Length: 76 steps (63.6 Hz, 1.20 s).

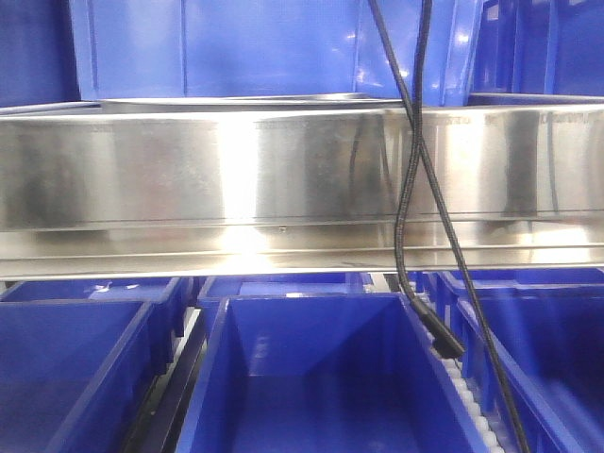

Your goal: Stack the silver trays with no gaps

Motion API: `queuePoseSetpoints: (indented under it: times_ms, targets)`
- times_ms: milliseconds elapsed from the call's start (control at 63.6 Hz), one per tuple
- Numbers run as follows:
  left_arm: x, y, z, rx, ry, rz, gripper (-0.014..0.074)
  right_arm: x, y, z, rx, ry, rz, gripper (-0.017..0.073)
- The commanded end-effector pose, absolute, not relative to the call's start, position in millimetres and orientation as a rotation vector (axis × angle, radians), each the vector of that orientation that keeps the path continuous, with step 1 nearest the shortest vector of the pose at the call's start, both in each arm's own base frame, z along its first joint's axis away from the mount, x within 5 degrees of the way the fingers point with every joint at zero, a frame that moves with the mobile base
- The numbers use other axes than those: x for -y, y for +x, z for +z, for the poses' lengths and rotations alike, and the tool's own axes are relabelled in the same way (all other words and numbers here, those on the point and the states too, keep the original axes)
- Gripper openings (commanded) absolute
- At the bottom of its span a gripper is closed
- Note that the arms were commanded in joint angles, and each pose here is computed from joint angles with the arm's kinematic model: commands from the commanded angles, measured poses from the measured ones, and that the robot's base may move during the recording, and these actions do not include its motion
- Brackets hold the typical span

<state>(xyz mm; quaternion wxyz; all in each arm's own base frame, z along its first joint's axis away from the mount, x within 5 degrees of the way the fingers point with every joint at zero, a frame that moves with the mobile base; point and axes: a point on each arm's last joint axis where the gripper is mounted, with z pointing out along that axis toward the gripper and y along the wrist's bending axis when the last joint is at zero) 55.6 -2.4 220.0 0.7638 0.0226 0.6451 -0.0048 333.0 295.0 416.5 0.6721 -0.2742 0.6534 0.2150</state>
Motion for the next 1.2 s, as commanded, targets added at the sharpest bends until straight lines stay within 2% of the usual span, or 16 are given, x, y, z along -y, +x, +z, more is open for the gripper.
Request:
queuePoseSetpoints:
  times_ms: [0,126,252,409,613,708,802,928,1054,1179]
  targets:
    - [2.5,54.8,222.7,-1.378,0.046,-0.018,0.0004,-293.6,328.3,427.1,-1.421,-0.625,0.494,-0.0079]
    - [2.5,54.8,222.7,-1.378,0.046,-0.018,0.0004,-294.9,320.4,419.2,-1.486,-0.638,0.472,-0.0079]
    - [2.5,54.8,222.7,-1.378,0.046,-0.018,0.0004,-294.2,287.0,405.1,-1.529,-0.71,0.496,-0.0079]
    - [2.5,54.8,222.7,-1.378,0.046,-0.018,0.0004,-264.4,241.9,383.8,-1.567,-0.78,0.521,-0.0079]
    - [2.5,54.8,222.7,-1.378,0.046,-0.018,0.0004,-203.7,186.4,364.9,-1.552,-0.795,0.555,-0.0079]
    - [2.5,54.8,222.7,-1.378,0.046,-0.018,0.0004,-170.0,169.5,354.4,-1.58,-0.733,0.546,-0.0079]
    - [2.5,54.8,222.7,-1.378,0.046,-0.018,0.0004,-130.9,156.0,349.4,-1.595,-0.594,0.534,-0.0079]
    - [2.5,54.8,222.7,-1.378,0.046,-0.018,0.0004,-85.7,134.2,345.9,-1.555,-0.461,0.444,-0.0079]
    - [2.5,54.8,222.7,-1.378,0.046,-0.018,0.0004,-47.0,114.6,334.8,-1.562,-0.304,0.298,-0.0079]
    - [2.5,54.8,222.7,-1.378,0.046,-0.018,0.0004,-25.5,97.8,314.0,-1.552,-0.198,0.199,-0.0079]
